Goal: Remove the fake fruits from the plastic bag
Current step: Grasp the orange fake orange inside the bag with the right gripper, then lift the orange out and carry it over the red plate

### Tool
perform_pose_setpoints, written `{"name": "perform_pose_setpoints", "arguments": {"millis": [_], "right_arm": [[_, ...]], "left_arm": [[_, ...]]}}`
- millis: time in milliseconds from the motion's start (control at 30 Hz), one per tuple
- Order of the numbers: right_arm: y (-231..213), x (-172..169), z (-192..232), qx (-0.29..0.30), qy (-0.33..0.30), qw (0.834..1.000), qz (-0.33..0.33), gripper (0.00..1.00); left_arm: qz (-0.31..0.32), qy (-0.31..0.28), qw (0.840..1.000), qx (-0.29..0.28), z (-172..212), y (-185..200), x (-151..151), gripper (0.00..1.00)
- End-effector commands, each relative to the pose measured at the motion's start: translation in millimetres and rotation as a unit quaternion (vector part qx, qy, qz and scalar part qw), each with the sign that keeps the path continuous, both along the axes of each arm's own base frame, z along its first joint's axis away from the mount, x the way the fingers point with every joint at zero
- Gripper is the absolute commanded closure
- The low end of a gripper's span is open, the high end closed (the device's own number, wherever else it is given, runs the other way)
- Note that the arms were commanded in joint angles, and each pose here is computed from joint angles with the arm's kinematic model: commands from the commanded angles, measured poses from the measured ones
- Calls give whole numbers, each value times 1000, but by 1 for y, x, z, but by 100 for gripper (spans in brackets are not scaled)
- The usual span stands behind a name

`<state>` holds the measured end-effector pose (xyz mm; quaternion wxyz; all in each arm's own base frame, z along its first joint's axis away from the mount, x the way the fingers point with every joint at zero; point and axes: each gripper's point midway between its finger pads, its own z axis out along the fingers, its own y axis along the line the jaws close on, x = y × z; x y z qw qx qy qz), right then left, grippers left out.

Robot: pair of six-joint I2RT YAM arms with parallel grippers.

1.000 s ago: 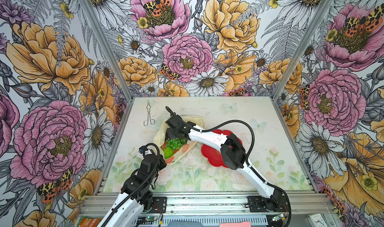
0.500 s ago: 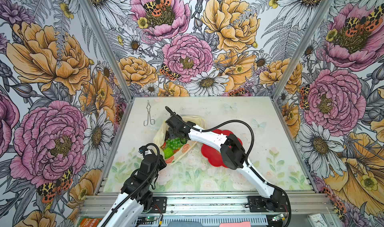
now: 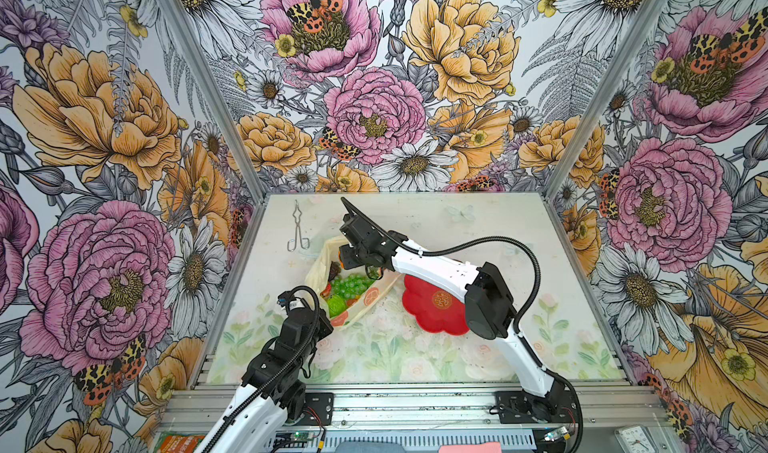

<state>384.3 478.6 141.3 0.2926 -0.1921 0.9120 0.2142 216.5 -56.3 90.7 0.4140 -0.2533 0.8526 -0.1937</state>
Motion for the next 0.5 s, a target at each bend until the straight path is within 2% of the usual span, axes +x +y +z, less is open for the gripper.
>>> {"name": "perform_pose_setpoints", "arguments": {"millis": [0,167,467], "right_arm": [[-10,-3,35,27,-20,999,10,54],[-45,-17,48,-11,-53,999,-2,54],[-150,-56,39,-137,-99,985,-45,54]], "left_arm": [[2,-2,1000,3,-2,3,1,100],[-37,4,999,-31,3,-9,10,100],[-68,0,998,-19,13,-15,34,100]]}}
